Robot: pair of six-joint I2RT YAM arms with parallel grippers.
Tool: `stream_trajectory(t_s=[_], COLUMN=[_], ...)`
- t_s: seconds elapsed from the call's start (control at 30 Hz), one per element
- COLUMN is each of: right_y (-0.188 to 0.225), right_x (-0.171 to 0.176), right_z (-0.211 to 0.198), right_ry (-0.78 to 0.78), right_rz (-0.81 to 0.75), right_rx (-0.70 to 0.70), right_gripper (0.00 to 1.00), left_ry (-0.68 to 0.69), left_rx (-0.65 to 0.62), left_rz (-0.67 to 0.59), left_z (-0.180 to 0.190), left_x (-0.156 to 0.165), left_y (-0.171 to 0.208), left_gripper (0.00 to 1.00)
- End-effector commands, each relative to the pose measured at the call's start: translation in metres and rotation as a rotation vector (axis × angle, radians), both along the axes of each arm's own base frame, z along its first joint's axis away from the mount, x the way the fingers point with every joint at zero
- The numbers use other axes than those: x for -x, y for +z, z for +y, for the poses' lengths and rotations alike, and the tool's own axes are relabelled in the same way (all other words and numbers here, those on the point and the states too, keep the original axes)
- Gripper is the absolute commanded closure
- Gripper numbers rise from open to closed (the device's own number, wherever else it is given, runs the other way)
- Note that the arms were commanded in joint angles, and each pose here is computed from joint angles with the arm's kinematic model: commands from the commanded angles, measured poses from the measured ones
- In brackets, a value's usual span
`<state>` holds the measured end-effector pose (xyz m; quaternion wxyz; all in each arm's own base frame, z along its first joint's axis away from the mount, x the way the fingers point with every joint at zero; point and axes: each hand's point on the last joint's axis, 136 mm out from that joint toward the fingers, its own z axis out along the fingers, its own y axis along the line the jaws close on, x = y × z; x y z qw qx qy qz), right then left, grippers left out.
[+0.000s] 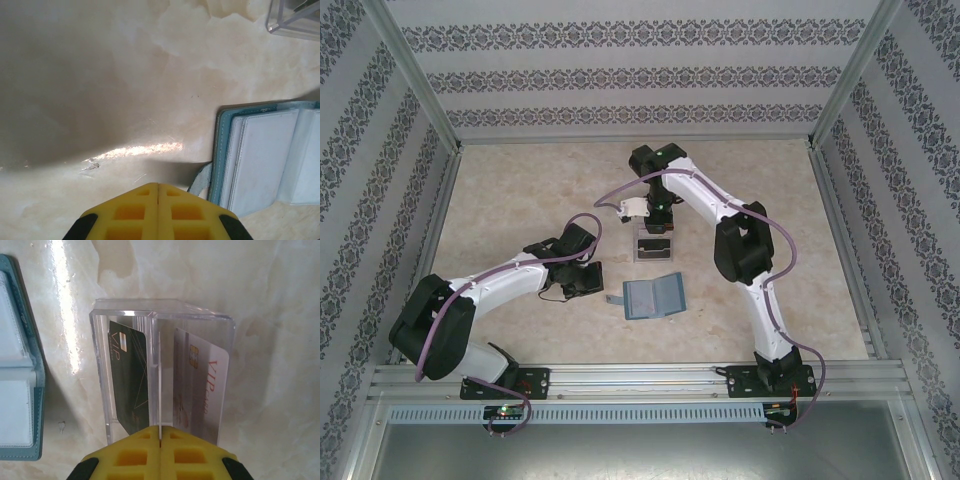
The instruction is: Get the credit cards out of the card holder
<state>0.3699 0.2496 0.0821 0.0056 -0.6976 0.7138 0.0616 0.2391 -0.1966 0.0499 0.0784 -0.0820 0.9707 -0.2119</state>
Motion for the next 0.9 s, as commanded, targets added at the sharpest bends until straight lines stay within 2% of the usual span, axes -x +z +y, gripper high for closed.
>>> stream_trajectory(t_s=[0.0,0.27,0.57,0.87], right_y=[0.002,0.02,0.047,0.052], right_x=[0.001,-0.01,-0.012,-0.005], right_z=[-0.003,-0.016,-0.019,-0.013], right_ry=[0.002,-0.022,-0.043,-0.124], right_rz=[0.025,-0.059,-0.129,-0.152], right_rx=[-0.004,0.036,0.028,-0.04], right_gripper=[0.95,0.87,0.86,0.86], left_ry=[0.009,0.012,0.015,0.003], left_rx=[-0.008,0.002,0.024,0.07], left_rz=[0.016,0.011,-0.001,-0.021], left_z=[0.007,0.005,0.003,-0.008], left_x=[0.006,0.004,0.002,-0.003], left_y=[0.001,0.003,0.009,0.02], left_gripper=[1.0,1.0,1.0,1.0])
